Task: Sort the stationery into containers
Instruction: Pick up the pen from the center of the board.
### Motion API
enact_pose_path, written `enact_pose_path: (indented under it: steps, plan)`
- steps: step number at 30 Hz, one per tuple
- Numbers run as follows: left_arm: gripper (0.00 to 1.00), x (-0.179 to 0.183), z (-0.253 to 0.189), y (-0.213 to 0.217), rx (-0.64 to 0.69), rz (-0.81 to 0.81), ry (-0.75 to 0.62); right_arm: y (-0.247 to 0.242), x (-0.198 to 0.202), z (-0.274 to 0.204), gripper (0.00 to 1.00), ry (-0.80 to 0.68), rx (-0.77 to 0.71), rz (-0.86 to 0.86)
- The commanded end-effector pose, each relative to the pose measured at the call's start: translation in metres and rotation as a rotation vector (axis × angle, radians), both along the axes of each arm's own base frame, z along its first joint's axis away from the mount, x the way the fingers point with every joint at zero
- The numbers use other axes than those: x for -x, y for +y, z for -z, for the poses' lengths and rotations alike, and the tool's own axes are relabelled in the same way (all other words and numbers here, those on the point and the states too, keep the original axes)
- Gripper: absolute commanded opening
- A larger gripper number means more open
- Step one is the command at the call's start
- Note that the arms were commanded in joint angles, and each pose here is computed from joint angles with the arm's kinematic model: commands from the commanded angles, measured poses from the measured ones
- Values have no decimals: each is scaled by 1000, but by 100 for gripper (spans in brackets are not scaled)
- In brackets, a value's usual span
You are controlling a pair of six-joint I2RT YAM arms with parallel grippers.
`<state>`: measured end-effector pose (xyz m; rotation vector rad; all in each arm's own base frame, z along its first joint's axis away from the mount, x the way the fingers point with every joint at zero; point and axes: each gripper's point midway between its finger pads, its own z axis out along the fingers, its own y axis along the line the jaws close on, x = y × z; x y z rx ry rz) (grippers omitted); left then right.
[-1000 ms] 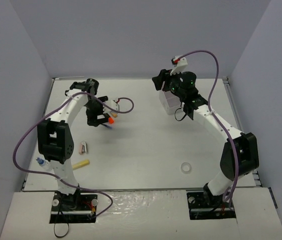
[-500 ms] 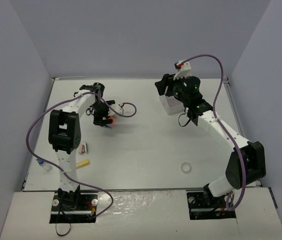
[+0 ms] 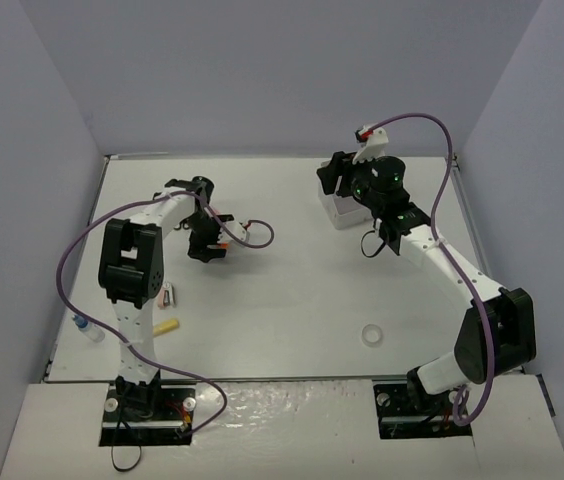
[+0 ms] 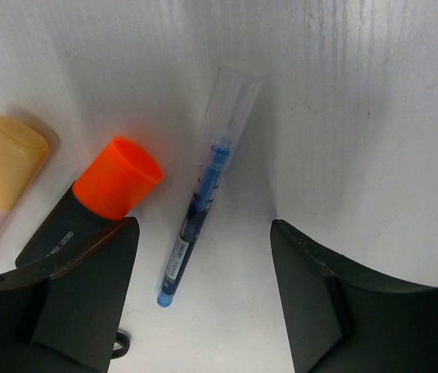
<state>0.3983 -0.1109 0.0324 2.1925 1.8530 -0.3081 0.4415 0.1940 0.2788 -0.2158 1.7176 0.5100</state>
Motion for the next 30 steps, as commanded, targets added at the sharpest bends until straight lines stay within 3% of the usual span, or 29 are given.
enact_pose_path:
  steps: [1, 4, 7, 11, 16, 20, 25, 30]
  plan:
    - [56, -1, -9, -6, -12, 39, -31, -10, 5, -43, 55, -114, -38, 30]
    - [44, 7, -2, -5, -36, 48, 4, -13, 7, -43, 55, -111, -33, 36]
    - [39, 11, 3, -2, -58, 67, 4, -18, 8, -47, 55, -119, -27, 49]
    - [0, 9, 9, 0, -81, 61, -2, -24, 8, -55, 55, -135, -30, 67]
    - [0, 11, -2, -12, -25, -14, -25, -23, 11, -59, 55, -113, -21, 55]
    - [0, 2, -44, -38, 131, -176, -50, -21, 17, -70, 55, -105, -40, 29]
    - [0, 24, -135, -71, 390, -336, 16, -15, 33, -105, 62, -137, -136, -56]
    - [0, 44, -242, -106, 704, -419, 80, 26, 60, -131, 64, -146, -219, -306]
